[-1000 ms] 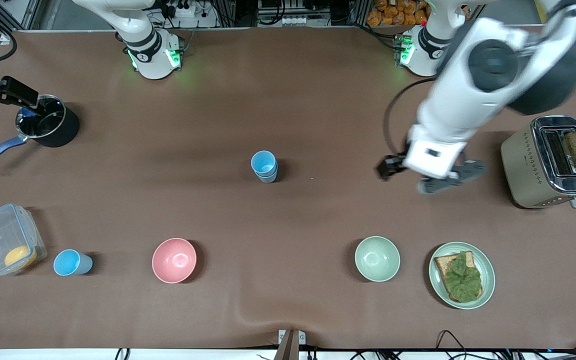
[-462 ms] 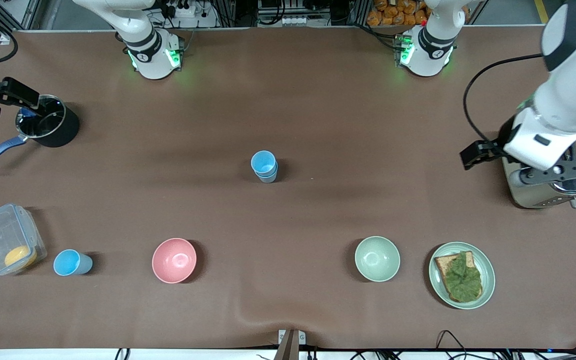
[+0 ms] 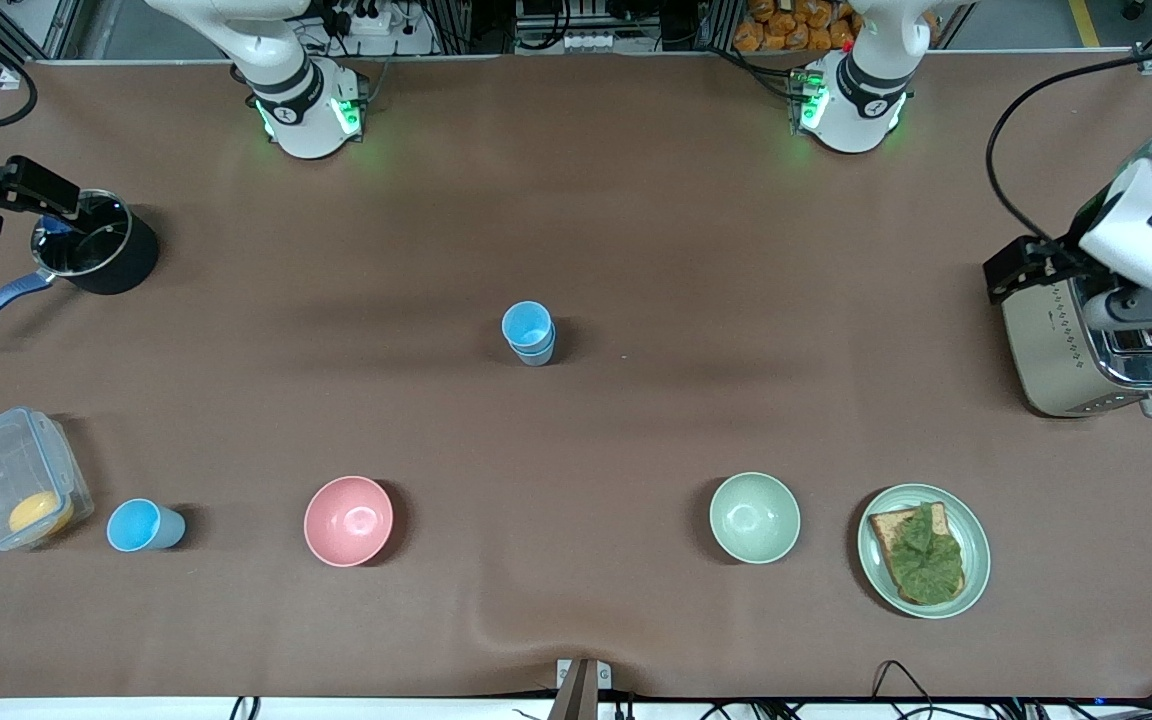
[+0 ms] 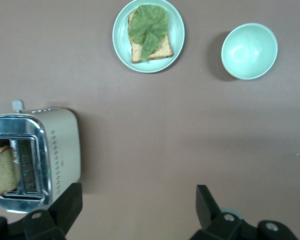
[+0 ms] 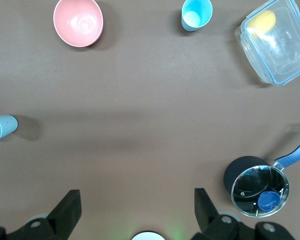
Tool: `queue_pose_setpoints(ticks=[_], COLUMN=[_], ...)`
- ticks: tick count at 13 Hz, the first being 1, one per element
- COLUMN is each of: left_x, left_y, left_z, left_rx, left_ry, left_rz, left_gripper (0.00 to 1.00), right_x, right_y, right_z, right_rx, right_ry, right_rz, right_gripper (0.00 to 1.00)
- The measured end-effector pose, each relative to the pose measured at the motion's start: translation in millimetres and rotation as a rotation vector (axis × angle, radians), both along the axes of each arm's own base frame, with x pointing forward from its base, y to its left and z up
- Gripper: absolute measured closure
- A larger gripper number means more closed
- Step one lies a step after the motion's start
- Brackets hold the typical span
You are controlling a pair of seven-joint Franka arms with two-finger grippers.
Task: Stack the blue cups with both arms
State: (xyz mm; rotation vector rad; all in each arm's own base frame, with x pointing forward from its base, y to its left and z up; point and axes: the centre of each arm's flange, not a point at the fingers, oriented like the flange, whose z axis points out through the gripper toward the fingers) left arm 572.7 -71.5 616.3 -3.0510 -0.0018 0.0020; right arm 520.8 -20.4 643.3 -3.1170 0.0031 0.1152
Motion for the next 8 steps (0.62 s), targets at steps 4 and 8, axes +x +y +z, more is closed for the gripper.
queue_pose_setpoints(ticks=[4,8], left_x=[-6.9,-8.7], left_y=[0.3,4.6], left_z=[1.4,5.8], left_rx=[-0.021,-0.027], left_ry=[0.006,-0.001], left_rz=[0.000,0.010], left_gripper=[0.00,0.00], right_x=[0.0,0.2], right_y=[-1.0,-1.3], right_z=[-0.2,-0.6], right_rx=[0.000,0.000], right_ry=[0.000,0.001], right_rz=[-0.002,-0.002], right_gripper=[0.00,0.00])
